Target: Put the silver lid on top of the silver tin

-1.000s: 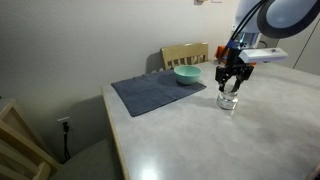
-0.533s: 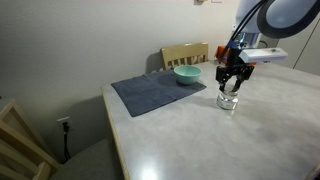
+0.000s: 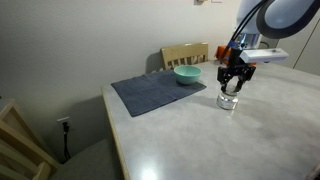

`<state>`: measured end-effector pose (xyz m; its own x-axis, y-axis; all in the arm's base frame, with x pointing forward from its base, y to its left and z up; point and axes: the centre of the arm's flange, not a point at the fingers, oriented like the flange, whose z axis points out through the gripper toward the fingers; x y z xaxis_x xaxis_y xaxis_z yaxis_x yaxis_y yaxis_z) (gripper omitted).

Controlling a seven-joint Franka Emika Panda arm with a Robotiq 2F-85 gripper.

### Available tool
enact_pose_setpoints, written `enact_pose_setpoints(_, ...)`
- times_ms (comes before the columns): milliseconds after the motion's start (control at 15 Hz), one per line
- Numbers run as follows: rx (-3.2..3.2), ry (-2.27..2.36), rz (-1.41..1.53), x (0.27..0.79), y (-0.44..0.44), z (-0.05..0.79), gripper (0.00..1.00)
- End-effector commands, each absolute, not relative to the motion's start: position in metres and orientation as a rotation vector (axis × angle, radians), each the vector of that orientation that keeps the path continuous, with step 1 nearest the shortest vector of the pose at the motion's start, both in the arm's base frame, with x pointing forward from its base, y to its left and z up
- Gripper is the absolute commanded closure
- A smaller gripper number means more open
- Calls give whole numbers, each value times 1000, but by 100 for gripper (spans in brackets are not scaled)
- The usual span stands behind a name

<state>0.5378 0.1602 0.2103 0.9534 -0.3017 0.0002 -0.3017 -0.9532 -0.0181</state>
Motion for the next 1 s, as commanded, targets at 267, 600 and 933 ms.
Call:
enact_pose_setpoints(267,-3073,464,95,548,167,195,56)
enact_pose_setpoints(600,-3080,447,83,546,173,199,56)
enact_pose_setpoints(933,-3085,433,84,546,177,198,56)
